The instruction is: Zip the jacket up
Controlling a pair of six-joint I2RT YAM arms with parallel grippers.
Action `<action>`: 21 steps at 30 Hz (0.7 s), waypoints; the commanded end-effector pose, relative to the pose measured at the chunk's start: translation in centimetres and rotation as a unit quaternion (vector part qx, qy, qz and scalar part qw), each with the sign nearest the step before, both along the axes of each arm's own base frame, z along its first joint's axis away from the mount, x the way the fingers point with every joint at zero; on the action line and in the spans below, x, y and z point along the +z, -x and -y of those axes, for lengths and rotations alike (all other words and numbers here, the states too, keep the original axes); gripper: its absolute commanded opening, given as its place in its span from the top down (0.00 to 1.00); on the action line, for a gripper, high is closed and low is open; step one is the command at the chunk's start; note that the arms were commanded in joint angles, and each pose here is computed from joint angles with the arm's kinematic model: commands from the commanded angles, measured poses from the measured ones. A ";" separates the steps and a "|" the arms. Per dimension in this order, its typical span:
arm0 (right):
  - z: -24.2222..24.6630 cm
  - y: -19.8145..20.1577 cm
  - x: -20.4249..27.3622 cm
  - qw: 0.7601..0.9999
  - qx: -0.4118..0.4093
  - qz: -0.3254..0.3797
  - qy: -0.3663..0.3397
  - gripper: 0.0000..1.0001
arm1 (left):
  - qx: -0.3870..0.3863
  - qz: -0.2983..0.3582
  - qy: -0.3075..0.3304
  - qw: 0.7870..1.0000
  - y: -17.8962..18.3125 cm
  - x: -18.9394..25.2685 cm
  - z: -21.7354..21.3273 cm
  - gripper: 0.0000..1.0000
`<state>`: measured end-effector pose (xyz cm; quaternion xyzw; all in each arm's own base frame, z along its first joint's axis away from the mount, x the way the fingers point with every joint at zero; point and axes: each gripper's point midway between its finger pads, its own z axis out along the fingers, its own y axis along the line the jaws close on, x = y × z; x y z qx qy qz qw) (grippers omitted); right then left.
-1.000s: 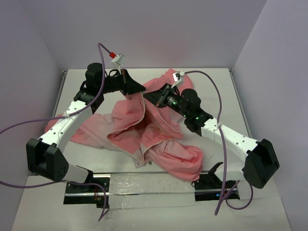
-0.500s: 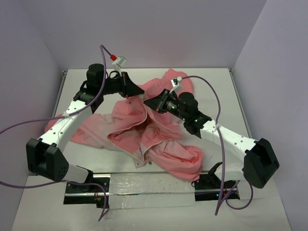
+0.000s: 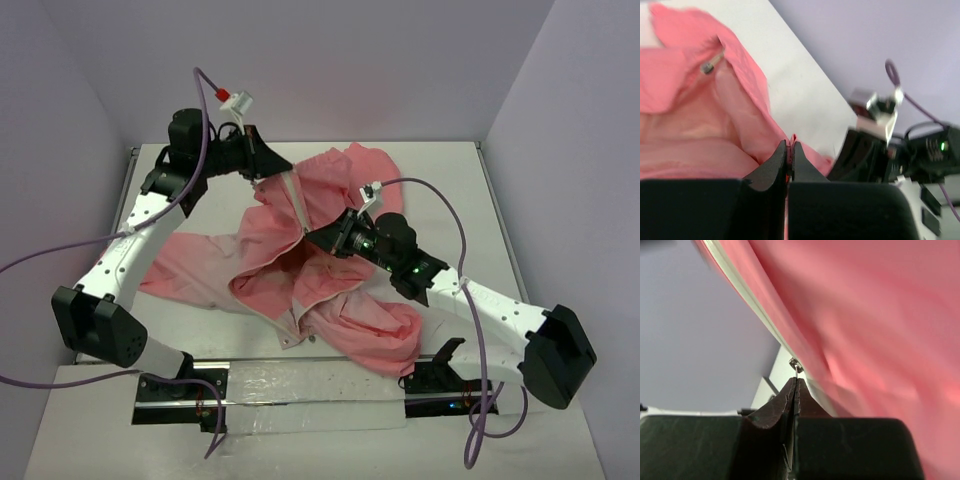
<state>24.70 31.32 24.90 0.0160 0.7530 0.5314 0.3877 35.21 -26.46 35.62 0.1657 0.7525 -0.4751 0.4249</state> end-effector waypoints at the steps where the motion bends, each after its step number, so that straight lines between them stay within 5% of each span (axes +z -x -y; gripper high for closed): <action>1: 0.4 3.2 -2.4 0.998 0.024 -0.042 0.033 1.00 | 0.096 0.095 0.030 0.990 -4.2 7.3 -2.1 1.00; 9: 0.7 3.8 -3.2 0.998 0.018 -0.051 0.043 1.00 | 0.161 0.140 0.058 0.975 -7.6 15.6 -5.2 1.00; 15: 0.3 4.3 -5.4 0.995 0.031 -0.078 0.060 1.00 | 0.219 0.206 0.129 0.945 -8.6 24.8 -10.7 1.00; 21: 0.1 5.1 -6.2 0.992 0.044 -0.088 0.077 1.00 | 0.310 0.227 0.174 0.907 -9.9 27.8 -17.7 1.00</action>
